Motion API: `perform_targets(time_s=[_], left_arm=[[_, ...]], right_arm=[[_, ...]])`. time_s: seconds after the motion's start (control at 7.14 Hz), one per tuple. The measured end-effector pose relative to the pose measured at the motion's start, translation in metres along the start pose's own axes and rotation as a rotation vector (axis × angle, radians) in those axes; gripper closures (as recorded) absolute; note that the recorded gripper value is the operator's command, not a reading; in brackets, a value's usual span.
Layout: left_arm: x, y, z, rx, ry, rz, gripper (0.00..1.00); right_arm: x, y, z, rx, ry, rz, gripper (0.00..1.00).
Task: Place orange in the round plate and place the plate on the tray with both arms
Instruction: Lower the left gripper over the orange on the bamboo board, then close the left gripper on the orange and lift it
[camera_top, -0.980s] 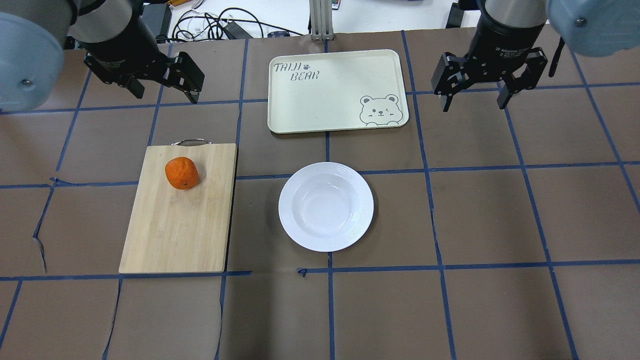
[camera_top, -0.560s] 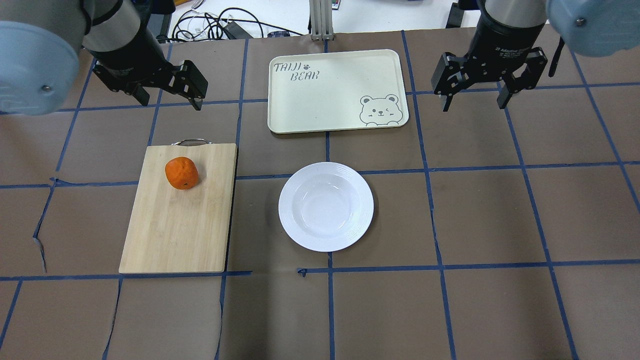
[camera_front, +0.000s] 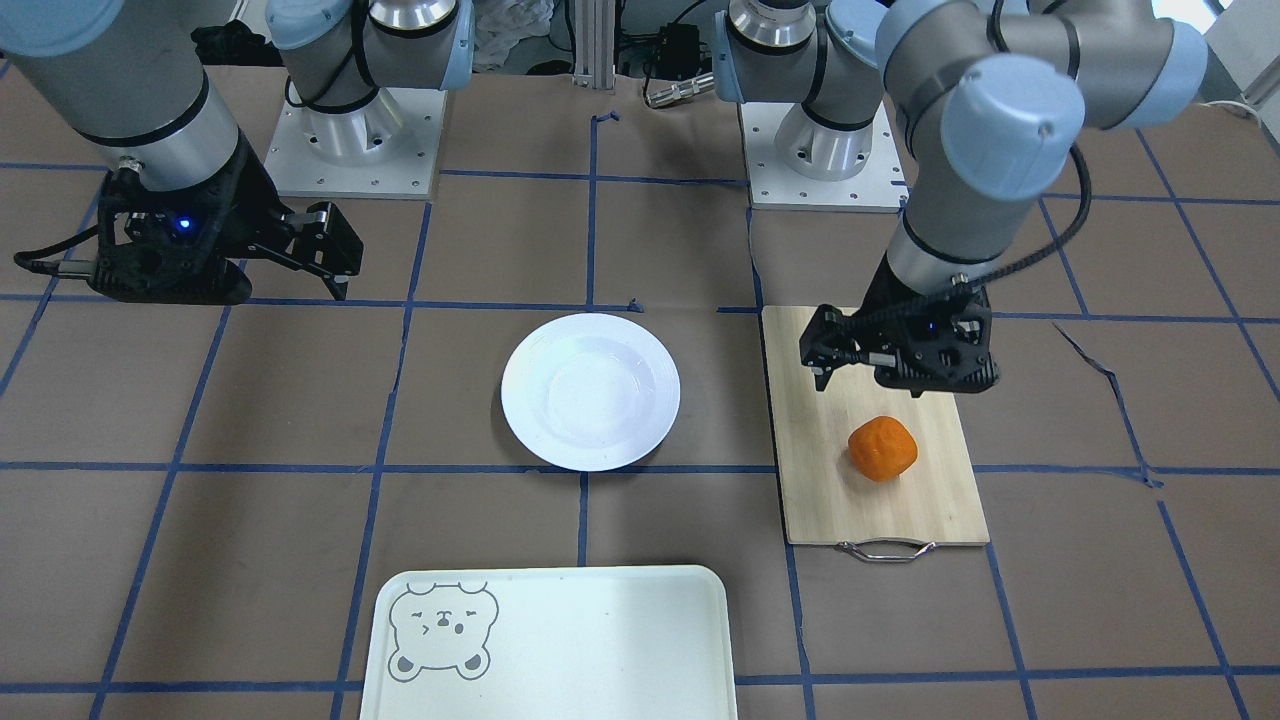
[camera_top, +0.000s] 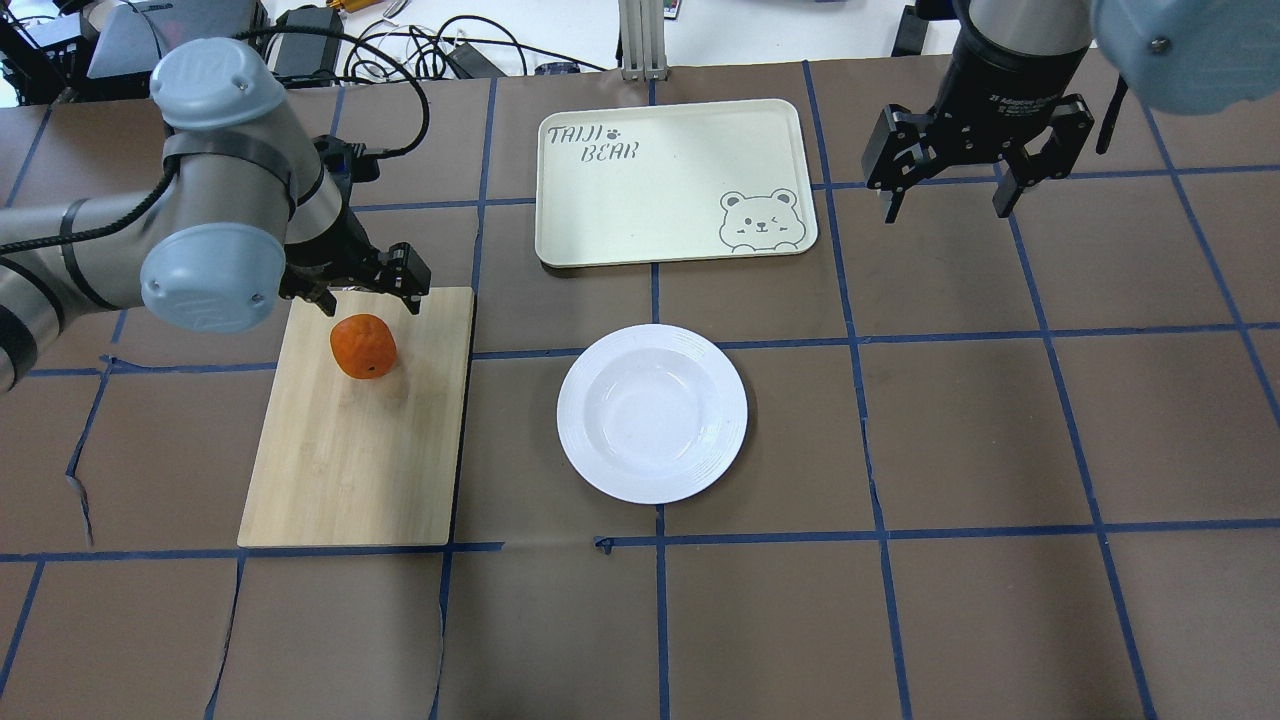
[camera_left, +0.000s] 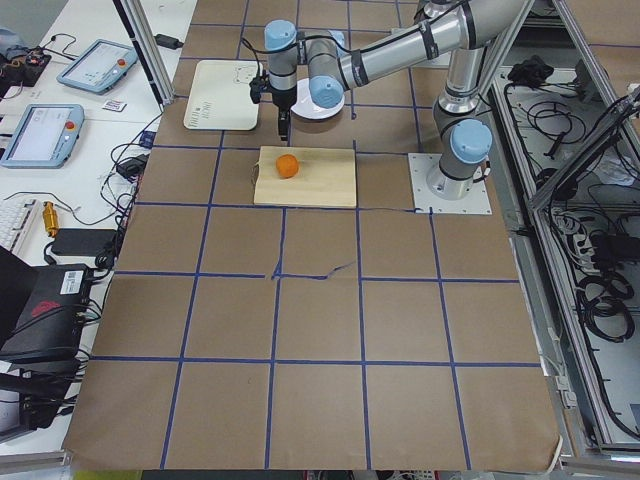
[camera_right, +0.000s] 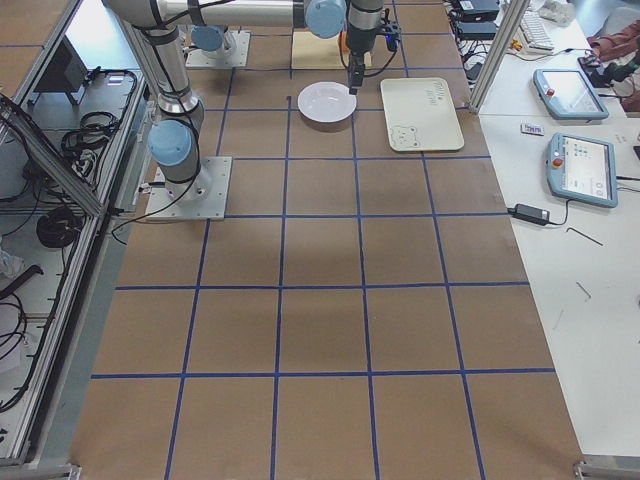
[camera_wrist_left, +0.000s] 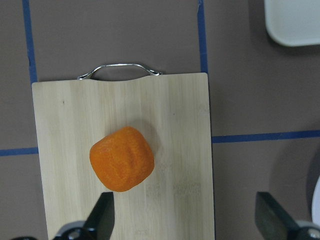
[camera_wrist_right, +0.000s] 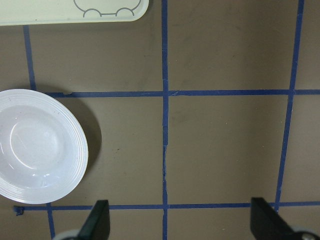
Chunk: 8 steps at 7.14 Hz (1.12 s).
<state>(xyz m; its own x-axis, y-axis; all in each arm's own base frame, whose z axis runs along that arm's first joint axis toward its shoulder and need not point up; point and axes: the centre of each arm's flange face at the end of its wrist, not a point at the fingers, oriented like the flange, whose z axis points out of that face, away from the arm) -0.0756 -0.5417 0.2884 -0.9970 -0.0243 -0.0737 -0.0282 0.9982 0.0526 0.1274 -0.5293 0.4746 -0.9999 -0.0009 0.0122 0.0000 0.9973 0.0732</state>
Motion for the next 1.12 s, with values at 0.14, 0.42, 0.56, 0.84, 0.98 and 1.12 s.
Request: perform_targets(time_s=[0.14, 0.42, 0.56, 0.84, 0.98, 1.12], left_arm=[[-0.005, 0.002, 0.021, -0.040, -0.036, -0.018, 0.00], [-0.011, -0.001, 0.042, -0.073, -0.087, -0.032, 0.00], [-0.014, -0.005, 0.050, -0.077, -0.089, -0.034, 0.00], [-0.017, -0.014, 0.064, -0.075, -0.092, -0.020, 0.00], [-0.017, -0.017, 0.069, -0.068, -0.092, -0.010, 0.45], [-0.017, -0.020, 0.072, -0.054, -0.091, -0.005, 0.65]], right_arm=[[0.000, 0.000, 0.000, 0.001, 0.000, -0.001, 0.00], [-0.001, 0.000, -0.001, 0.005, -0.001, -0.001, 0.00], [-0.001, 0.000, -0.001, 0.005, -0.001, -0.001, 0.00], [-0.001, 0.000, 0.000, 0.002, -0.001, -0.001, 0.00], [-0.001, 0.000, 0.000, 0.000, -0.001, -0.001, 0.00], [-0.001, 0.000, 0.000, -0.001, -0.001, -0.001, 0.00]])
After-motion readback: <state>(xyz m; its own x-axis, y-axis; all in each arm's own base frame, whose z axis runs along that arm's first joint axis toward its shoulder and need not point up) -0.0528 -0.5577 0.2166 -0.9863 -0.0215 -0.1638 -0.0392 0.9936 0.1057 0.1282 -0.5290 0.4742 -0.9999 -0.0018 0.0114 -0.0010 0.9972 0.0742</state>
